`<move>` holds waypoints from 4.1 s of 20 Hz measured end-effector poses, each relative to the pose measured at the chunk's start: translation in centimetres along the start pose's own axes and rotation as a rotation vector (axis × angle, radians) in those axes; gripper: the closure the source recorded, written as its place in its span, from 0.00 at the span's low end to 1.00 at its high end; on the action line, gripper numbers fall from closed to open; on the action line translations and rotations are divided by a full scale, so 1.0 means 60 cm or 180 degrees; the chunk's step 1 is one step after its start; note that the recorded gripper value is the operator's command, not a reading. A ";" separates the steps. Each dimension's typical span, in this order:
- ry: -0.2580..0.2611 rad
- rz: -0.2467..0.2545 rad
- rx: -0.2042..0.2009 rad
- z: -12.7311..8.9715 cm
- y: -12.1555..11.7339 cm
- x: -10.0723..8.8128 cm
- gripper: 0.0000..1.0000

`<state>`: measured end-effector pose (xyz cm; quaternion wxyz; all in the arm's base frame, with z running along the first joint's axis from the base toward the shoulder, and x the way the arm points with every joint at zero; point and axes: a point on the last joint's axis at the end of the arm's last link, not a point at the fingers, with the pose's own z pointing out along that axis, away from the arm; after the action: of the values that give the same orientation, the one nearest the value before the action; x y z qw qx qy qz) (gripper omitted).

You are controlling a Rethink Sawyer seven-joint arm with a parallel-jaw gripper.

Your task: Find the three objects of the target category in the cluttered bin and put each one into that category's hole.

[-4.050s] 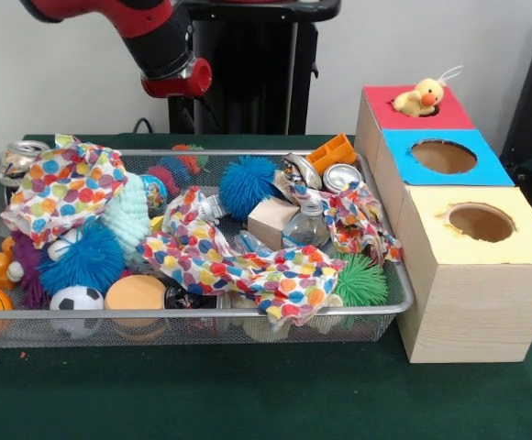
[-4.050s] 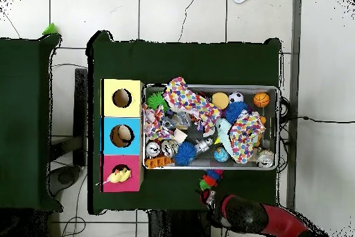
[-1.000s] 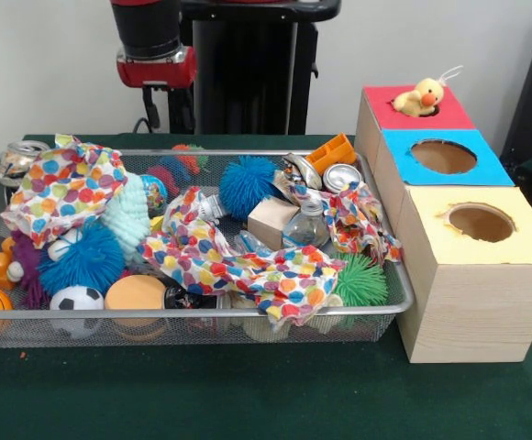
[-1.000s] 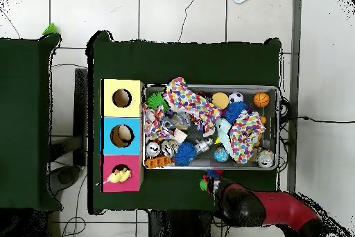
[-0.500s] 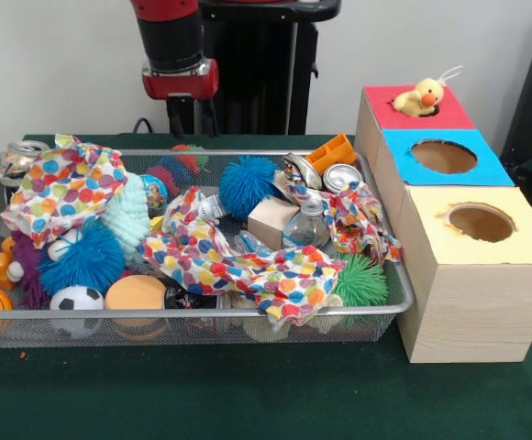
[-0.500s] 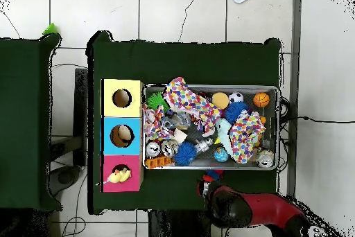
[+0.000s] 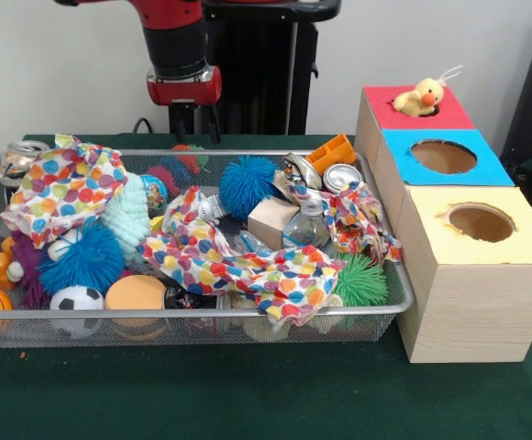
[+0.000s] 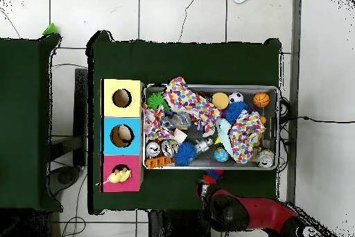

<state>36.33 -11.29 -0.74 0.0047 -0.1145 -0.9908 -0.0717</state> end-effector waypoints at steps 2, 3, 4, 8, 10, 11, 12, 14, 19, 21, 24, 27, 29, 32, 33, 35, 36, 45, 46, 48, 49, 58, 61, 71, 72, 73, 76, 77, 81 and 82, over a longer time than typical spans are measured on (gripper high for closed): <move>0.0020 0.0022 0.0009 0.001 -0.004 0.005 0.00; 0.0029 0.0034 0.0017 0.002 -0.007 0.007 0.00; 0.0032 0.0038 0.0021 0.003 -0.008 0.007 0.00; 0.0031 0.0063 0.0054 0.003 -0.017 0.007 0.00; 0.0023 0.0074 0.0072 0.003 -0.022 0.005 0.00; 0.0019 0.0079 0.0081 0.003 -0.025 0.004 0.00; 0.0017 0.0083 0.0089 0.003 -0.027 0.003 0.00; 0.0016 0.0091 0.0102 0.003 -0.030 0.003 0.00; 0.0035 0.0106 0.0192 0.005 -0.044 0.005 0.00; 0.0036 0.0103 0.0217 0.009 -0.047 0.004 0.00; 0.0015 0.0096 0.0246 0.019 -0.051 0.001 0.00; -0.0038 0.0088 0.0253 0.027 -0.053 -0.002 0.00; -0.0070 0.0086 0.0247 0.031 -0.053 -0.003 0.00; -0.0115 0.0091 0.0220 0.036 -0.050 -0.003 0.00; -0.0117 0.0092 0.0214 0.037 -0.050 -0.002 0.00; -0.0105 0.0096 0.0198 0.041 -0.048 0.001 0.00; -0.0101 0.0096 0.0195 0.042 -0.047 0.002 0.00; -0.0102 0.0091 0.0142 0.055 -0.038 0.010 0.00; -0.0119 0.0088 0.0131 0.058 -0.036 0.011 0.00; -0.0196 0.0074 0.0101 0.067 -0.029 0.012 0.00; -0.0214 0.0071 0.0098 0.069 -0.029 0.013 0.00; -0.0446 -0.0034 0.0170 0.085 -0.028 0.012 1.00; -0.0446 -0.0047 0.0186 0.087 -0.029 0.011 1.00; -0.0376 -0.0048 0.0233 0.078 -0.035 0.007 1.00; -0.0331 -0.0035 0.0254 0.072 -0.039 0.004 1.00; -0.0304 -0.0023 0.0266 0.069 -0.042 0.003 1.00; -0.0086 0.0116 0.0352 0.044 -0.062 -0.009 1.00; -0.0042 0.0149 0.0367 0.038 -0.066 -0.012 1.00; 0.0256 0.0370 0.0464 -0.003 -0.090 -0.027 1.00; 0.0290 0.0395 0.0478 -0.010 -0.092 -0.030 1.00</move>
<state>36.79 -17.11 -0.94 0.0627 -0.1716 -0.9832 -0.0021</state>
